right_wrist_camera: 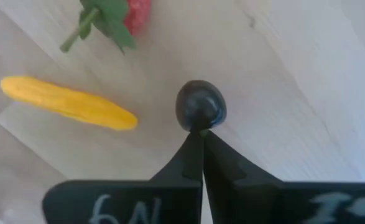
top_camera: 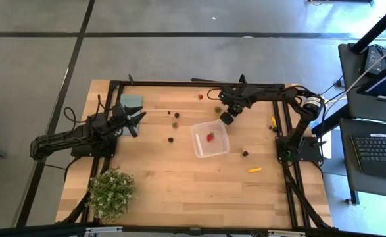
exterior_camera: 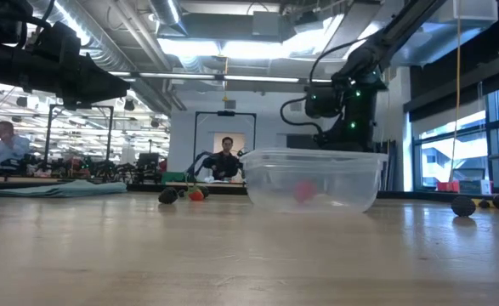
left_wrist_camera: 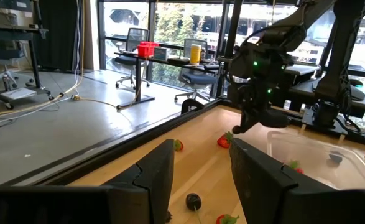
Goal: Pick and placing Produce into tupperware
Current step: Put the top cherry into the transparent bin, then put the top right strawberry into the transparent bin
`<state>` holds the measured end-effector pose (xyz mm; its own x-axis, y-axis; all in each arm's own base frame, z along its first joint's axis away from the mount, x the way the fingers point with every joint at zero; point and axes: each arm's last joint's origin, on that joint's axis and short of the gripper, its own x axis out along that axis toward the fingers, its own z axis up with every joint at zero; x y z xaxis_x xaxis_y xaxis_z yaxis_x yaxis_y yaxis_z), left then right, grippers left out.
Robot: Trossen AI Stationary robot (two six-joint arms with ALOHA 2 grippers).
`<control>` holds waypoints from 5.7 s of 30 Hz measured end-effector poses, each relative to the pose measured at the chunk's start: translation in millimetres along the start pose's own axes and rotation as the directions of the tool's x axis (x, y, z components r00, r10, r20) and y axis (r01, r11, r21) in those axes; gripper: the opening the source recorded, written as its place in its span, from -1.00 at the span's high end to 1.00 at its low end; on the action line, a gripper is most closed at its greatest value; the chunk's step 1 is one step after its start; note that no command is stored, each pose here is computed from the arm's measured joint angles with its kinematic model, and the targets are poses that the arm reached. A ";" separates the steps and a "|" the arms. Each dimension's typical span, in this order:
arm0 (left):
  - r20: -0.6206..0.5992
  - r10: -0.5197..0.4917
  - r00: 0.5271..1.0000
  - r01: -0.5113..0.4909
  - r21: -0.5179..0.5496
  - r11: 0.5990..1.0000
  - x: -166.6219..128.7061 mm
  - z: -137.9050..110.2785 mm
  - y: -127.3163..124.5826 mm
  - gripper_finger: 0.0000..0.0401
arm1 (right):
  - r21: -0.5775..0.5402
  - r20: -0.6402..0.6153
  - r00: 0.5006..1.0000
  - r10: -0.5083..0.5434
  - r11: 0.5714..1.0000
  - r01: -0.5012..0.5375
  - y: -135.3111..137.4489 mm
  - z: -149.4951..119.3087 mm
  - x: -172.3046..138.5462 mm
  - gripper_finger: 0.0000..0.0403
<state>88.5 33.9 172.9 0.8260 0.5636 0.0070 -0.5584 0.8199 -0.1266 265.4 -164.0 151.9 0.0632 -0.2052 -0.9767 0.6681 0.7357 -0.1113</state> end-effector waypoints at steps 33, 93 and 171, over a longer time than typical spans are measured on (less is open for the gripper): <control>0.000 0.000 1.000 0.000 0.004 1.000 0.0 0.0 0.0 0.26 | -0.488 0.190 0.928 0.320 0.851 -0.194 132.1 3.2 -129.3 1.00; 0.000 -0.001 1.000 0.001 0.000 1.000 0.0 0.0 0.0 0.26 | -0.245 0.196 0.953 0.231 0.953 -0.180 25.5 53.2 -164.5 0.10; 0.000 0.000 1.000 0.000 -0.004 1.000 0.0 0.0 0.0 0.26 | 0.107 0.311 0.883 0.351 0.911 -0.399 -13.9 31.2 -19.8 0.21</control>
<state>88.5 33.9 172.9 0.8262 0.5633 0.0070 -0.5577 0.8197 -0.1304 278.0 -190.4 178.5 0.5206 -0.1234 -0.8448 0.6622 0.6829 0.3084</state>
